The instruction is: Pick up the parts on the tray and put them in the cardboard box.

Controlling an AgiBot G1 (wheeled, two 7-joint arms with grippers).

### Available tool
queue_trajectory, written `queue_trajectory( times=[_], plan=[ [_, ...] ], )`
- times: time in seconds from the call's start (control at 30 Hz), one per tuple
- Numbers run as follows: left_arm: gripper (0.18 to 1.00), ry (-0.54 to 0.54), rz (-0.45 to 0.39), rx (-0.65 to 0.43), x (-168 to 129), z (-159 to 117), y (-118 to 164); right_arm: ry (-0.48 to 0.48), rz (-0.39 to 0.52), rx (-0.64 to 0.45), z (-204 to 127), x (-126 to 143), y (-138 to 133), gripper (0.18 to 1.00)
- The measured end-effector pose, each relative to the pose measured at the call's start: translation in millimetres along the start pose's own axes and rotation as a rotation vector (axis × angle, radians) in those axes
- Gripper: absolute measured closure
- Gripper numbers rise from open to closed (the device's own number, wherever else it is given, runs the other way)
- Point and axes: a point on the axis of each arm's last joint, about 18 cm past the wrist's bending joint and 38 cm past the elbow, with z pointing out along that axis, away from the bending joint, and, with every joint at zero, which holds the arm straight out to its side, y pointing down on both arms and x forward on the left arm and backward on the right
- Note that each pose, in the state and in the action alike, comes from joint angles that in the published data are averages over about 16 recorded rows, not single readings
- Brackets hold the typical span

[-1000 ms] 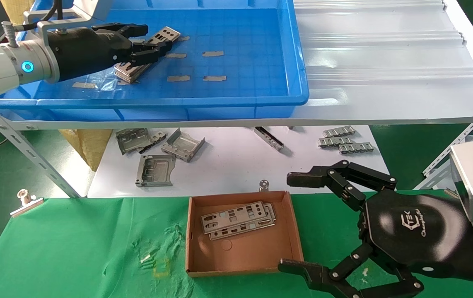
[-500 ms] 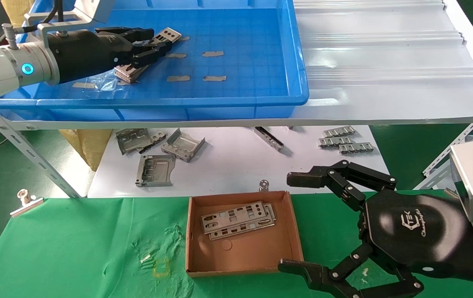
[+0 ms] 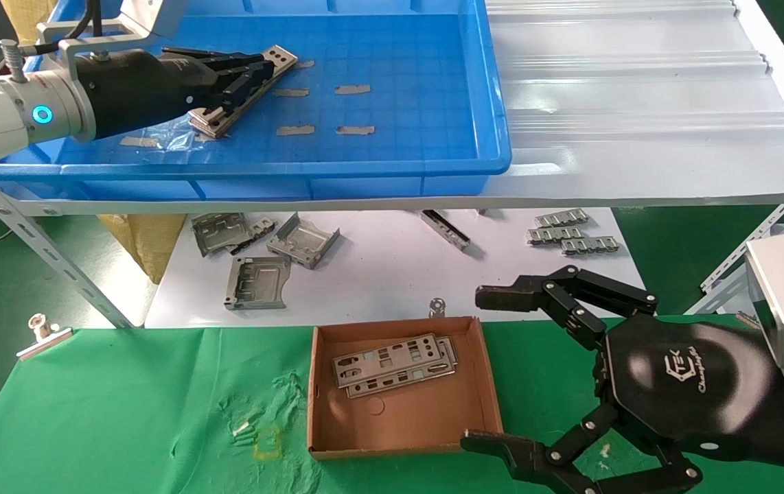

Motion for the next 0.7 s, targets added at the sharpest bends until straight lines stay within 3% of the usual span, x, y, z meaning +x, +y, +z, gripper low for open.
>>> queue_trajectory(
  times=[0.4,0.7],
  plan=[
    [0.961,0.008,0.054,0.008,-1.4,-2.7,-7.3,0.0,0.0,0.0,0.0,0.0,0.0,0.178],
    [0.921,-0.004,0.083,0.005,-5.9,-5.5,-8.8,0.0,0.0,0.0,0.0,0.0,0.0,0.178]
  ],
)
